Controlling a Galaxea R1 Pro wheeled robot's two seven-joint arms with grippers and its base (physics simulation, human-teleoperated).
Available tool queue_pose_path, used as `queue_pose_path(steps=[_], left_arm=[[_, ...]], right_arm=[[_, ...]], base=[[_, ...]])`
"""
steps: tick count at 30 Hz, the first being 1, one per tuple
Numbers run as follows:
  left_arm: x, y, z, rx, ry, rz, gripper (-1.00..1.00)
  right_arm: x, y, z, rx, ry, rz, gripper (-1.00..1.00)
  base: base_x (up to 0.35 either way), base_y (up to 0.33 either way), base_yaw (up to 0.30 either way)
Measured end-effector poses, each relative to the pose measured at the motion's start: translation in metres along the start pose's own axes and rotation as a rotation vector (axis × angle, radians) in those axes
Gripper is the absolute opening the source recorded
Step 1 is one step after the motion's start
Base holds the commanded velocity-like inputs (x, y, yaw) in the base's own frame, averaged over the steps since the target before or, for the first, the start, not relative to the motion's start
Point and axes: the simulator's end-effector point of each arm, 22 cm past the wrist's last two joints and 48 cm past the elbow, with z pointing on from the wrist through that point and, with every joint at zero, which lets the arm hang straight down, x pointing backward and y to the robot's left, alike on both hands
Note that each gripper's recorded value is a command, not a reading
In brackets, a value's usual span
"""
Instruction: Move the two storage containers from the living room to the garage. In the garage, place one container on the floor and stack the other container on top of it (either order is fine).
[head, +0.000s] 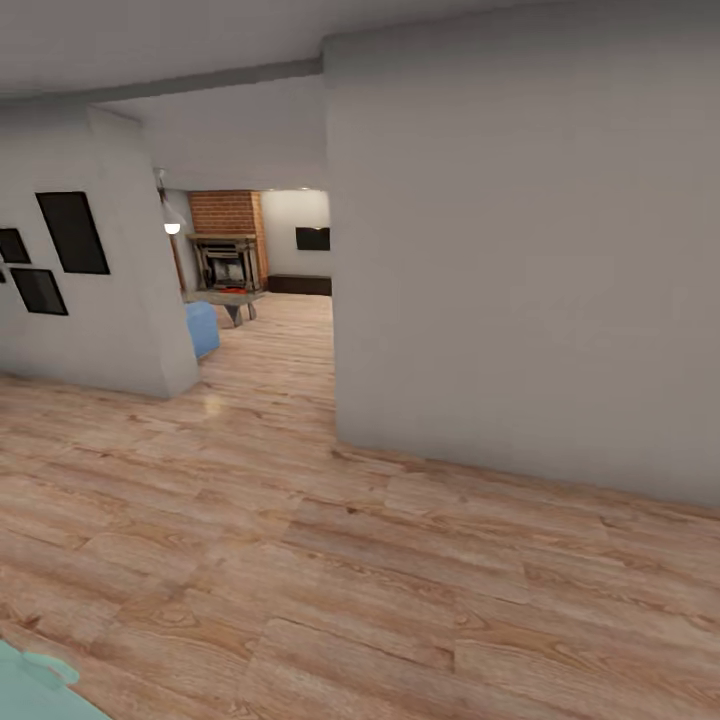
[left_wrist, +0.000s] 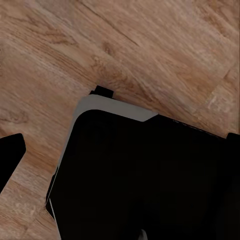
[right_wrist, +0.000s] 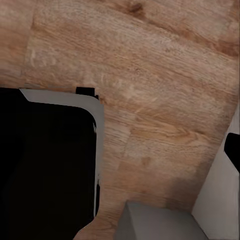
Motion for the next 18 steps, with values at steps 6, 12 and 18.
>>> queue_pose_path(steps=[6,12,18], left_arm=[[0.0001,0.0,0.0,0.0,0.0,0.0,1.0],[-0.0001,0.0,0.0,0.0,0.0,0.0,1.0],[0.0006,0.0002,0.0,0.0,0.001,0.0,1.0]], right_arm=[[0.0,0.0,0.0,0.0,0.0,0.0,1.0],[0.0,0.0,0.0,0.0,0.0,0.0,1.0],[0.0,0.0002,0.0,0.0,0.0,0.0,1.0]], base=[[0.324,0.0,0.269],[0.324,0.0,0.269],[0.324,0.0,0.27]])
